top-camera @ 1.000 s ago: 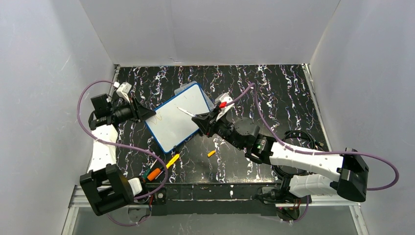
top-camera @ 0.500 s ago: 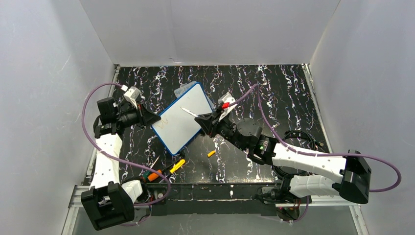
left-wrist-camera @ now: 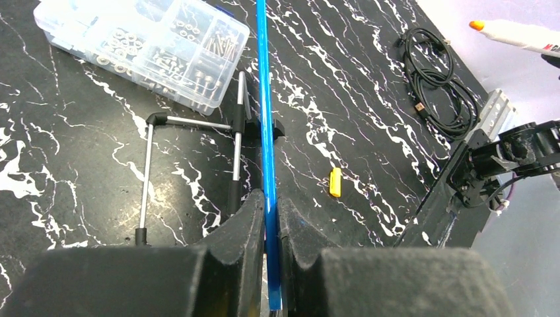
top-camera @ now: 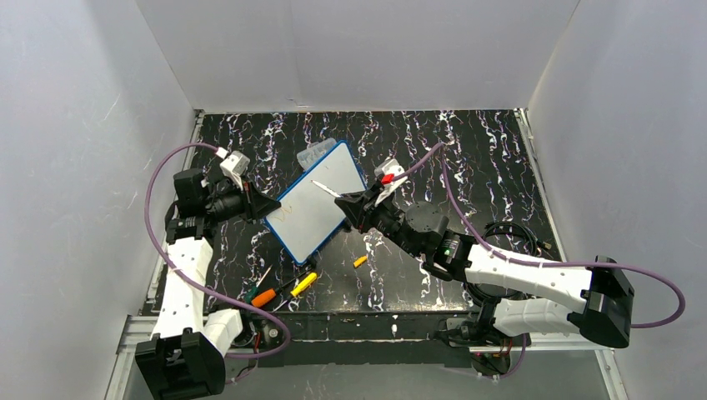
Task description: Write a sentence on the whiteboard
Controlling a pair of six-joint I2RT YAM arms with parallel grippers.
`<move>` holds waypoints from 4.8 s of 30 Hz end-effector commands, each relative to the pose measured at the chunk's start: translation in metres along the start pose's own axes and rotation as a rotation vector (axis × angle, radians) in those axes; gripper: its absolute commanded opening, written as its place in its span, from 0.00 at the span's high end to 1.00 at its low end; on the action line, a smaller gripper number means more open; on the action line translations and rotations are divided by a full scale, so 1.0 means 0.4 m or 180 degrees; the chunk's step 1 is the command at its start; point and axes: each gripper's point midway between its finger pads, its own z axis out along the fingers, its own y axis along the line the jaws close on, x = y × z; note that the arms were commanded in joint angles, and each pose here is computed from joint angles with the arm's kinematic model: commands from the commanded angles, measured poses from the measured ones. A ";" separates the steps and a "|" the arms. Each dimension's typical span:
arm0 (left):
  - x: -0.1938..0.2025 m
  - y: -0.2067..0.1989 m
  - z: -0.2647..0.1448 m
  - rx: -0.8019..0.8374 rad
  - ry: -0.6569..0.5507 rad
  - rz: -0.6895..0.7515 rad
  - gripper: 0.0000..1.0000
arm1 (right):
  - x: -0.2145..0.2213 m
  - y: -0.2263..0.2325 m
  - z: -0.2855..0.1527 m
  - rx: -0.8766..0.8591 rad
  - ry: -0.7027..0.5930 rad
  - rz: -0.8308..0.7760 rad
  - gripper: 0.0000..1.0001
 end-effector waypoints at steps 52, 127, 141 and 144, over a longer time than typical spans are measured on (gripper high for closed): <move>0.025 -0.070 -0.004 0.0398 0.0245 -0.0648 1.00 | -0.033 -0.013 0.000 0.0078 -0.0100 0.0048 0.99; 0.065 -0.087 0.108 0.0612 0.1094 -0.0470 0.99 | 0.068 0.006 -0.088 -0.0274 0.0283 -0.0040 0.99; 0.072 -0.086 0.107 0.0596 0.1093 -0.0454 1.00 | 0.107 0.111 -0.032 -0.0955 0.0352 -0.0205 0.99; 0.071 -0.086 0.107 0.0600 0.1087 -0.0450 1.00 | 0.123 0.133 -0.011 -0.1101 0.0415 -0.0258 0.99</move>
